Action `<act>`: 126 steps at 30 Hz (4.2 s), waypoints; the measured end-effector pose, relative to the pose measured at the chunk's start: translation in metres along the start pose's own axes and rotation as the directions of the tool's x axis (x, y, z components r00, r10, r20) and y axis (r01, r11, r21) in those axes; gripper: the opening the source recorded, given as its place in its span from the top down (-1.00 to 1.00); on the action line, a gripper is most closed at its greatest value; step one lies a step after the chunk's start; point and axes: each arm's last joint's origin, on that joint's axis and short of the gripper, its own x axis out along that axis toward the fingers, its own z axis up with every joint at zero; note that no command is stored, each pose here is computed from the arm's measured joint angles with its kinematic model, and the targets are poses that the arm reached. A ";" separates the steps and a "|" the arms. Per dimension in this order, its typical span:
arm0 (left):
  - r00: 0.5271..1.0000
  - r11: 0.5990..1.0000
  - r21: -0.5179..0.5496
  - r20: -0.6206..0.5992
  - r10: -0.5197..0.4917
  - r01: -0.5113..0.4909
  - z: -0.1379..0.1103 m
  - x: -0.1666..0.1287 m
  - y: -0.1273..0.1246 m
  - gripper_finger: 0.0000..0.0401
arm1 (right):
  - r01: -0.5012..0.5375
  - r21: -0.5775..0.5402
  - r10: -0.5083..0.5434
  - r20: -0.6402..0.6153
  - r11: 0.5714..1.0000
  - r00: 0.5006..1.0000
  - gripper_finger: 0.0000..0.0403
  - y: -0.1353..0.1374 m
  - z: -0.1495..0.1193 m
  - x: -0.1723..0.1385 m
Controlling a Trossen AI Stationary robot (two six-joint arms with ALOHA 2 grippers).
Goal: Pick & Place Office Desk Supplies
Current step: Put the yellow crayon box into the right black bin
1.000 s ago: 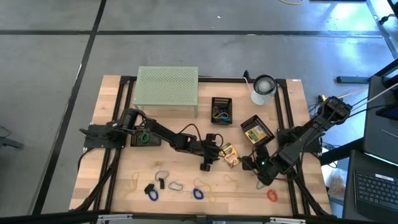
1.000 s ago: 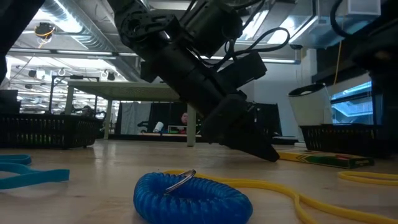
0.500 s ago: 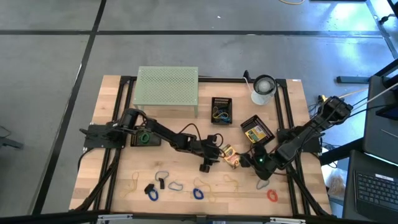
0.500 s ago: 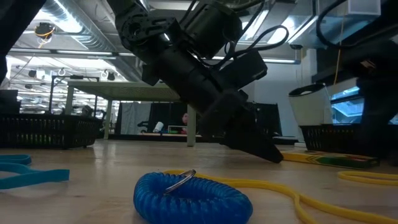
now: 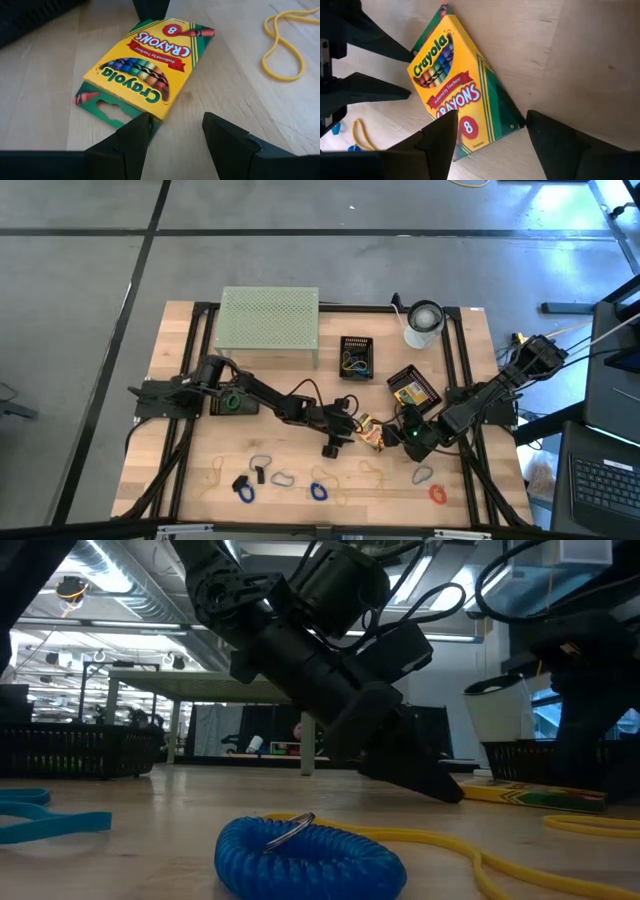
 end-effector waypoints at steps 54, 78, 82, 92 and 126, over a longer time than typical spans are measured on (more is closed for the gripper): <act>1.000 0.997 -0.064 -0.002 0.031 -0.031 -0.007 0.006 0.008 0.08 | -0.133 -0.255 0.113 -0.092 0.958 0.989 -0.20 0.017 -0.002 0.017; 0.996 0.994 -0.089 0.059 0.065 -0.060 -0.004 0.007 0.016 0.08 | -0.160 -0.253 0.137 -0.110 0.954 0.985 -0.20 0.021 0.002 0.019; 0.995 0.993 -0.088 0.068 0.078 -0.072 0.001 0.003 0.017 0.08 | -0.158 -0.253 0.135 -0.107 0.954 0.985 -0.20 0.021 0.002 0.019; 0.990 0.994 -0.092 0.119 0.072 -0.061 0.017 -0.008 0.018 0.08 | -0.154 -0.255 0.130 -0.108 0.955 0.986 -0.20 0.021 0.002 0.019; 0.980 0.996 -0.040 0.177 0.088 -0.082 0.027 -0.012 0.018 0.08 | -0.187 -0.272 0.147 -0.162 0.944 0.976 -0.20 0.024 0.003 0.013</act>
